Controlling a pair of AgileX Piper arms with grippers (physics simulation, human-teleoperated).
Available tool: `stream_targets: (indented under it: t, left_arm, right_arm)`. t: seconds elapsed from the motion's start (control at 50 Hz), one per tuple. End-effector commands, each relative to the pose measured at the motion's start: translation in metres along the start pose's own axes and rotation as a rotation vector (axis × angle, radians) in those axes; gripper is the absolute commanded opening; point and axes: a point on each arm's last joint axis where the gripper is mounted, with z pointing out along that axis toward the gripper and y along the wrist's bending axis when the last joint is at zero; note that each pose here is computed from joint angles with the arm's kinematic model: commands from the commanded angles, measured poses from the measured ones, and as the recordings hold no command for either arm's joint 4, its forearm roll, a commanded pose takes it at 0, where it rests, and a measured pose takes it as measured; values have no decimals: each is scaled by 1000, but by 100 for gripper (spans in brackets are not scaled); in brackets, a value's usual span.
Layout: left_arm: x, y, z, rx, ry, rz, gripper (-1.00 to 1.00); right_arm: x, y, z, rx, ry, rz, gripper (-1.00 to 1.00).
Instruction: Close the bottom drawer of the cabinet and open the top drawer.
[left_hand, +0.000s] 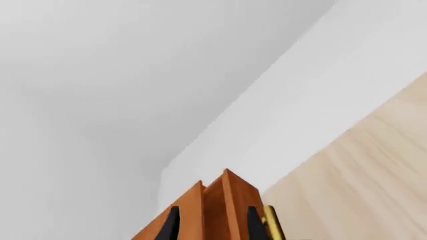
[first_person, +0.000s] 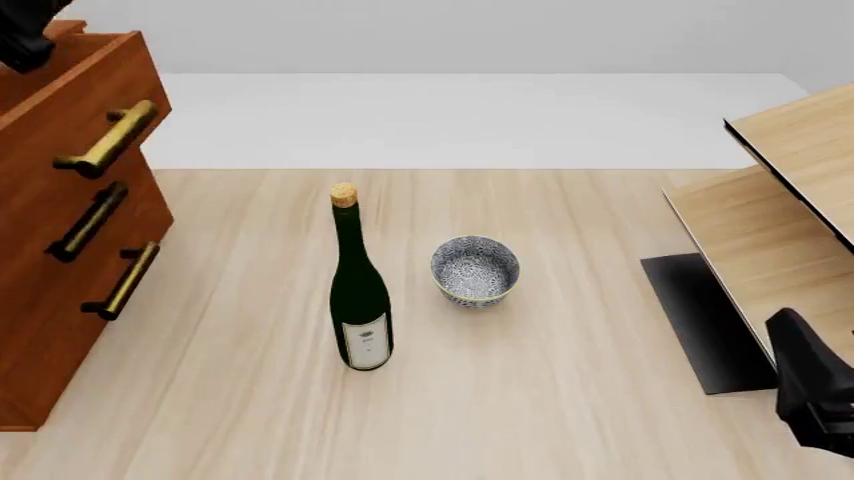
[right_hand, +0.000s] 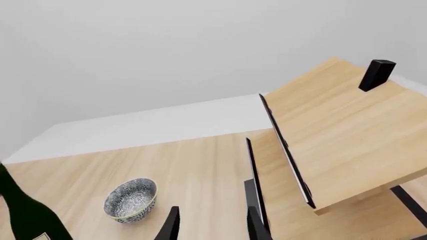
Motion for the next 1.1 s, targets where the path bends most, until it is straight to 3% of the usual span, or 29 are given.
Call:
stream_targets:
  t: [0.02,0.06,0.16,0.18,0.2,0.22,0.28,0.3,0.32,0.34,0.36,0.4,0.46,0.48,0.62,0.8,1.1]
  left_arm:
    - [-21,21,7,81,93,-262,100]
    - [-21,24,8,79,107,-285,100]
    - [-24,26,21,121,185,-462,100]
    - [-24,26,23,123,196,-492,100]
    - [-22,24,23,125,197,-477,100]
    - [-21,26,25,124,221,-527,100]
    - [-21,27,23,117,218,-517,100]
    - [-22,28,25,119,235,-571,100]
    - [-19,33,23,96,240,-581,100]
    - [-16,35,20,82,236,-542,100]
    - [-17,34,21,91,238,-550,100]
    - [-18,35,22,93,263,-615,100]
    - [-10,34,26,92,308,-626,100]
    - [-16,30,26,111,291,-652,100]
    - [-1,29,30,84,370,-766,100]
    - [18,24,30,62,423,-786,100]
    - [32,17,33,55,460,-794,100]
  right_arm:
    - [0,0,0,-3,1,-2,100]
    - [1,0,0,-5,2,-2,100]
    - [1,0,0,-4,2,-2,100]
    - [1,0,0,-4,2,-3,100]
    - [1,0,0,-4,2,-3,100]
    - [1,0,0,-5,2,-4,100]
    - [1,0,0,-6,2,-4,100]
    - [1,0,0,-6,2,-5,100]
    - [1,0,0,-6,2,-5,100]
    - [1,0,0,-7,2,-5,100]
    - [1,0,0,-7,2,-5,100]
    - [1,0,0,-6,2,-7,100]
    - [0,0,0,-7,1,-10,100]
    - [0,0,0,-7,1,-11,100]
    - [0,0,1,-7,1,-15,100]
    - [0,1,1,-10,2,-21,100]
    - [1,0,-1,-11,2,-22,100]
